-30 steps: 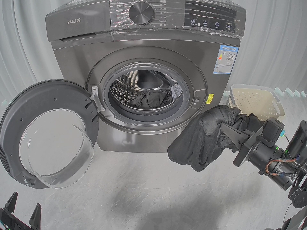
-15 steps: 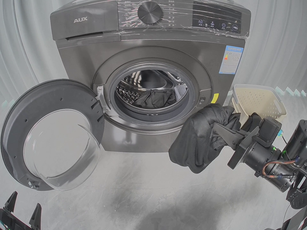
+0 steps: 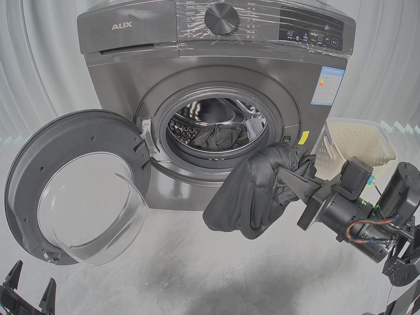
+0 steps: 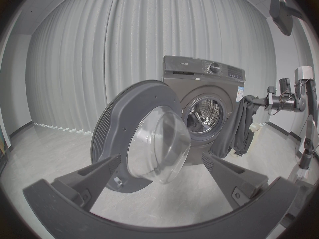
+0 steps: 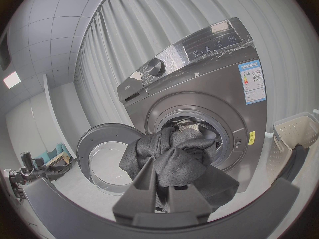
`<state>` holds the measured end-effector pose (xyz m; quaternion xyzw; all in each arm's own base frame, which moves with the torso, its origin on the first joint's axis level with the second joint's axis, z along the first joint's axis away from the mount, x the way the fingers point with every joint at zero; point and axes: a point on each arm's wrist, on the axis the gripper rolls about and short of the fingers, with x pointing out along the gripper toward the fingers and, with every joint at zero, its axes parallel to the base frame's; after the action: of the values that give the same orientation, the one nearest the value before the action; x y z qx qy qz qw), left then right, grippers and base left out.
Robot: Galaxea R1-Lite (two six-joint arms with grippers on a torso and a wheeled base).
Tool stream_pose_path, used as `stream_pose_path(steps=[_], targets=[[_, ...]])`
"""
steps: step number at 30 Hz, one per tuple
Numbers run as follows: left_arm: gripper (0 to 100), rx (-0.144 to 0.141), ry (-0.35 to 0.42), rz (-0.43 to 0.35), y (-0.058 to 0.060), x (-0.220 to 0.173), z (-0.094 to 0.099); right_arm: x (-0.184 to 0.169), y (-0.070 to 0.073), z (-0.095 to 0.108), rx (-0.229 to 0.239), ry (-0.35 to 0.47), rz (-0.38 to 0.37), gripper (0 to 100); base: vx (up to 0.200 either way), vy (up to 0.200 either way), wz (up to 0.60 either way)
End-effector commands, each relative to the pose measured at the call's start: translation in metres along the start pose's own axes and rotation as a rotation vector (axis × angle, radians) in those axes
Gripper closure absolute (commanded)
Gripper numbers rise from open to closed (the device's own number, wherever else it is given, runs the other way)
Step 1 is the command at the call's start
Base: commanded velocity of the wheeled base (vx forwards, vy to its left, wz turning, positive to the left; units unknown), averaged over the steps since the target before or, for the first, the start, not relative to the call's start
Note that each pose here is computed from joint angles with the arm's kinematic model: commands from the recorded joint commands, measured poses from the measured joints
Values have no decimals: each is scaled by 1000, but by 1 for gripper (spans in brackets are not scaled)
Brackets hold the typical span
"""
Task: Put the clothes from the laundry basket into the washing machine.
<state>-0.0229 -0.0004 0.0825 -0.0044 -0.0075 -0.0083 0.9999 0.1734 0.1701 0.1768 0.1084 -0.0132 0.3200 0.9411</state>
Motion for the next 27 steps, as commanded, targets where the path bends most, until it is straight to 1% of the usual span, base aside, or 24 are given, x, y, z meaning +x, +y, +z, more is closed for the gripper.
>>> stream_pose_path(steps=[1, 3, 4, 5, 6, 7, 9, 10, 11, 13, 14, 15, 16, 17, 19, 21, 22, 23, 26, 27], targets=[[0, -17, -161, -87, -3, -13, 43, 12, -1, -1, 0, -9, -31, 100, 0, 0, 0], [0, -4, -88, -167, -5, -6, 49, 16, 1, 5, 17, -43, -91, 100, 0, 0, 0], [0, 4, -50, -191, -5, -1, 51, 19, 2, 5, 23, -45, -108, 100, 0, 0, 0], [0, 2, -12, -218, -6, 5, 53, 21, 3, 4, 30, -46, -111, 100, 0, 0, 0], [0, -2, 7, -230, -6, 9, 54, 23, 4, 4, 32, -47, -107, 100, 0, 0, 0], [0, -14, 47, -273, -7, 20, 60, 28, 6, 3, 38, -50, -105, 100, 0, 0, 0], [0, -18, 66, -329, -7, 39, 70, 35, 7, 3, 40, -53, -103, 100, 0, 0, 0], [0, -17, 69, -337, -7, 42, 71, 37, 7, 3, 42, -54, -103, 100, 0, 0, 0], [0, -9, 82, -368, -8, 60, 78, 45, 8, 2, 44, -64, -106, 100, 0, 0, 0], [0, 1, 89, -388, -8, 74, 82, 53, 10, 3, 47, -76, -105, 100, 0, 0, 0], [0, 17, 91, -414, -9, 85, 86, 58, 11, 4, 49, -85, -104, 100, 0, 0, 0], [0, 24, 98, -437, -10, 92, 88, 60, 11, 5, 49, -88, -104, 100, 0, 0, 0], [0, 24, 98, -437, -10, 92, 88, 60, 11, 5, 49, -88, -104, 100, 0, 0, 0], [0, 20, 121, -492, -15, 106, 90, 65, 12, 5, 49, -91, -105, 100, 0, 0, 0], [0, 14, 153, -566, -22, 114, 89, 71, 13, 4, 50, -95, -102, 100, 0, 0, 0], [0, 13, 191, -642, -31, 122, 87, 75, 14, 2, 49, -94, -103, 100, 0, 0, 0], [0, 14, 202, -655, -33, 124, 86, 75, 14, 2, 50, -95, -102, 100, 0, 0, 0], [0, 15, 220, -690, -40, 131, 87, 78, 14, 1, 51, -95, -102, 100, 0, 0, 0], [0, 17, 231, -708, -50, 150, 89, 82, 13, 0, 52, -100, -104, 100, 0, 0, 0], [0, 18, 230, -708, -51, 151, 89, 83, 13, -1, 52, -100, -104, 100, 0, 0, 0]])
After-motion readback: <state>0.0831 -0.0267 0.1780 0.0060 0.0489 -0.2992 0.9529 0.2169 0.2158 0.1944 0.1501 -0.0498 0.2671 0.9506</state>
